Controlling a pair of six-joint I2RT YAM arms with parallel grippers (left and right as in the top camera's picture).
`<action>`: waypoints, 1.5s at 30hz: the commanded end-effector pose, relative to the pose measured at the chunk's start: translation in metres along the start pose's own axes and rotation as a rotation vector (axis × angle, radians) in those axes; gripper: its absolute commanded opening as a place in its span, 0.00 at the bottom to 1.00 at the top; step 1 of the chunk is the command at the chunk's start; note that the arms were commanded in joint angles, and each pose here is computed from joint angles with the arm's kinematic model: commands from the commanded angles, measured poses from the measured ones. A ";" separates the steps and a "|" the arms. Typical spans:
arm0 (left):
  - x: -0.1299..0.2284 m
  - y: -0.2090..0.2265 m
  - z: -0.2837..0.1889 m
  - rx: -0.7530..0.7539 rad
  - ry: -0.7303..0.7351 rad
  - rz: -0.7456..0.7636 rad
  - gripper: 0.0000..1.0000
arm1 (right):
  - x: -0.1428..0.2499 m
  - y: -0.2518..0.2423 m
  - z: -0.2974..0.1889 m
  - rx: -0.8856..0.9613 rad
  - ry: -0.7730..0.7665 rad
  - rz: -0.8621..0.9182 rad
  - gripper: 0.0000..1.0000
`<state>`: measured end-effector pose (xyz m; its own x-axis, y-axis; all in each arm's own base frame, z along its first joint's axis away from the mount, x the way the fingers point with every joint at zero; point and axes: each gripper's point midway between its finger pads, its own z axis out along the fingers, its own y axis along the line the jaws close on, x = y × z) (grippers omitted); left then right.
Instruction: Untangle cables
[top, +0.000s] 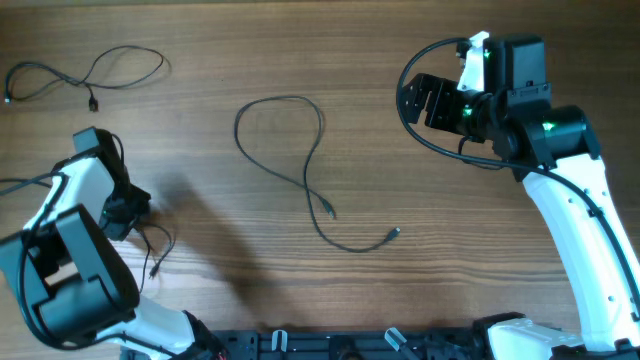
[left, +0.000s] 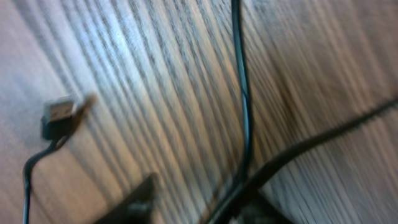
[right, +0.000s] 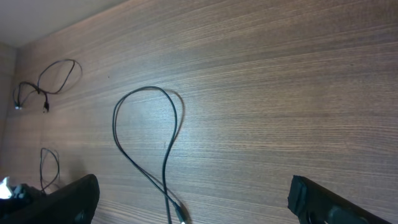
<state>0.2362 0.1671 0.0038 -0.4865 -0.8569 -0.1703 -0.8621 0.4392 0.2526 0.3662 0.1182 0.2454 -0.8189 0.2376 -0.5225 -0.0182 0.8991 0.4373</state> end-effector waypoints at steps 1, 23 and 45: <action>-0.001 -0.002 0.013 0.002 0.020 0.000 0.23 | 0.002 -0.002 0.005 0.006 0.013 0.003 1.00; -0.252 0.013 -0.096 0.409 -0.604 -0.204 0.04 | -0.001 -0.004 0.005 0.017 0.000 0.034 1.00; -0.248 0.041 -0.013 0.126 -0.488 -0.138 1.00 | -0.004 -0.010 0.004 0.054 -0.018 0.035 1.00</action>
<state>0.3236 0.3847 0.0332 -0.3546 -0.7308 -0.5832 -0.9160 0.3968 0.0598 0.3693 0.1129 0.2437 -0.8104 0.2640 -0.5230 0.0193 0.9043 0.4265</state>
